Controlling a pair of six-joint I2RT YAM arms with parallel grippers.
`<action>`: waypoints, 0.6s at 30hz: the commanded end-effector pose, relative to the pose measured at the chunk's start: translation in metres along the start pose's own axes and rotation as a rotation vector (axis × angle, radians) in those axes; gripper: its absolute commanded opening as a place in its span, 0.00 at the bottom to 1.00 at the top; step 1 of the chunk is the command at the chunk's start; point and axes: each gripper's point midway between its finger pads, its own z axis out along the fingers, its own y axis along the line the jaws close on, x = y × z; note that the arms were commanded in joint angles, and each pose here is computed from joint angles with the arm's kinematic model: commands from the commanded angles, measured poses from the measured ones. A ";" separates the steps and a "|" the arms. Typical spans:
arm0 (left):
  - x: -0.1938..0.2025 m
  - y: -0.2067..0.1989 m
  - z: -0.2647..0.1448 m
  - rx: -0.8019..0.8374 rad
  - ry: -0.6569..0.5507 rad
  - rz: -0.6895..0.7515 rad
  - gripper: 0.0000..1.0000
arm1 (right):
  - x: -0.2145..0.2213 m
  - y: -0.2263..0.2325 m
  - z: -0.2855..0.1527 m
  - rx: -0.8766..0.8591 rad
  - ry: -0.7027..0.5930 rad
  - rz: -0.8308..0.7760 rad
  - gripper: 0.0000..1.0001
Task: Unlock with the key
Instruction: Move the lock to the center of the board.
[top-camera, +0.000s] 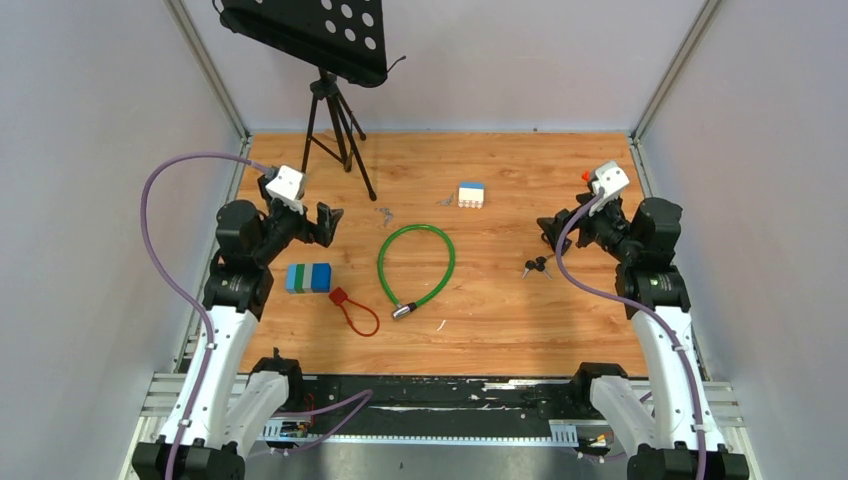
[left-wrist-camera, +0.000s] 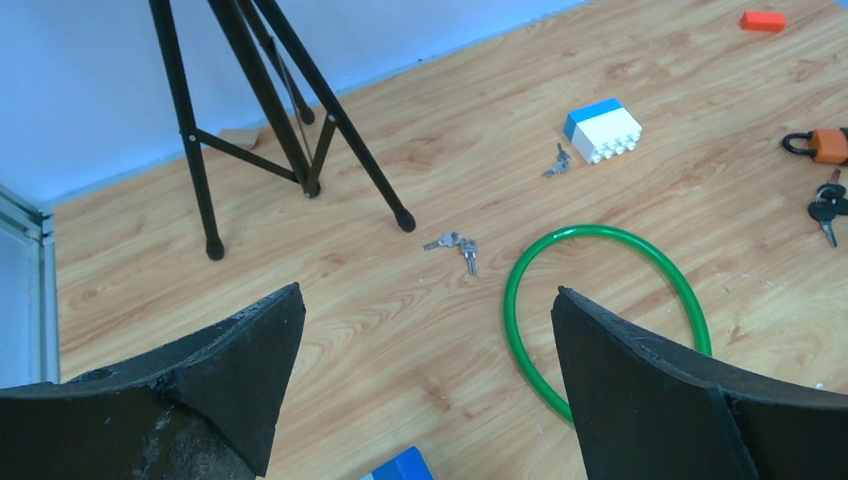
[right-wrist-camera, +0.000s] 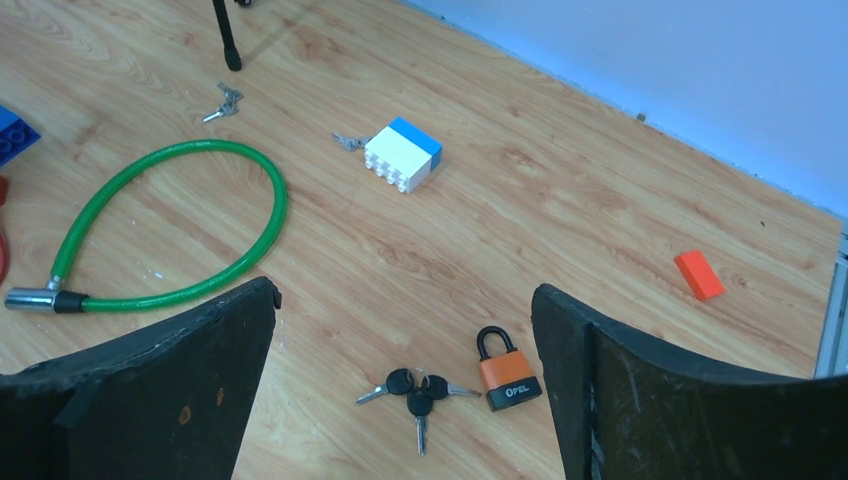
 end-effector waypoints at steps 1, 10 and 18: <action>-0.006 0.001 0.005 0.034 0.036 0.041 1.00 | 0.006 0.003 0.001 -0.025 -0.018 -0.059 1.00; 0.032 0.000 0.007 0.064 0.201 0.075 1.00 | 0.020 -0.007 0.011 0.004 0.024 -0.034 1.00; 0.043 -0.008 0.005 0.077 0.201 0.158 1.00 | 0.025 -0.002 0.018 -0.008 0.188 -0.005 1.00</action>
